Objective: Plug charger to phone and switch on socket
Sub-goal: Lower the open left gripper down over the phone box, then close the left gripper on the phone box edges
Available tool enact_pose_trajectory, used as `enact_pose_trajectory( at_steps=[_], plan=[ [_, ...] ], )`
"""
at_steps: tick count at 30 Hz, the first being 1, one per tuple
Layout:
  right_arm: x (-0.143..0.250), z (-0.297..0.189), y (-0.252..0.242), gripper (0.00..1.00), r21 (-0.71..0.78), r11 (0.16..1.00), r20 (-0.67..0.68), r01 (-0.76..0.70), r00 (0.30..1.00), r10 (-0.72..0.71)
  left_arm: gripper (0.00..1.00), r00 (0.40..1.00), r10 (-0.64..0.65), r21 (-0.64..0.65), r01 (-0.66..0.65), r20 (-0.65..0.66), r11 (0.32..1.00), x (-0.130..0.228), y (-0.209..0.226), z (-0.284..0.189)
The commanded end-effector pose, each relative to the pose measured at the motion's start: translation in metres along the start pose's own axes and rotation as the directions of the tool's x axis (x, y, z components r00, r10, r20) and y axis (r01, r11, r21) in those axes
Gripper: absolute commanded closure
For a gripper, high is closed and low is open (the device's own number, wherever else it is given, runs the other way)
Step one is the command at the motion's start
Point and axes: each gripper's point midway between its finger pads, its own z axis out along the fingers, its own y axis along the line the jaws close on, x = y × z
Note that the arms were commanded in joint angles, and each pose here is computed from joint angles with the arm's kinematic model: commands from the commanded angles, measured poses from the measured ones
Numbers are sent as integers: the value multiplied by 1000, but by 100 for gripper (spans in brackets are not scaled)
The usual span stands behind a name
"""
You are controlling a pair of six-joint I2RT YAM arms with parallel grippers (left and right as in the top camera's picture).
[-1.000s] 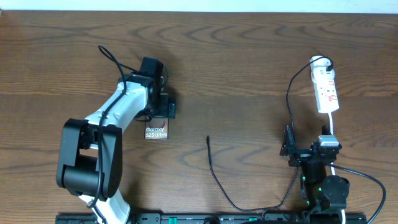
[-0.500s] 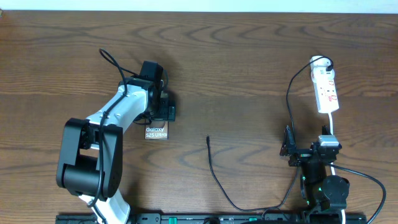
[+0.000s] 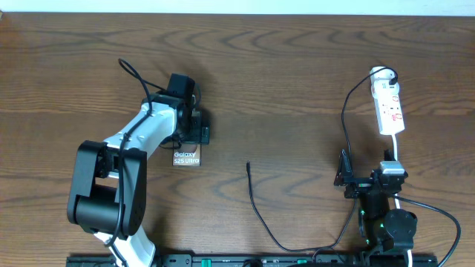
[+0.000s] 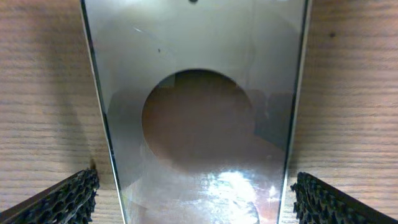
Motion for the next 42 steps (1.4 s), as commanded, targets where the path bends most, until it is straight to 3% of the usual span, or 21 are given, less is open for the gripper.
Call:
enact_pose_trajectory(
  at_steps=[1, 42],
  plan=[
    [1, 0, -2, 1, 9, 1000, 0, -9, 1000, 9, 2, 1000, -7, -20, 6, -28, 1000, 9, 4, 9],
    [1, 0, -2, 1, 9, 1000, -1, -9, 1000, 9, 2, 999, -7, -24, 6, -50, 1000, 18, 6, 13]
  ],
)
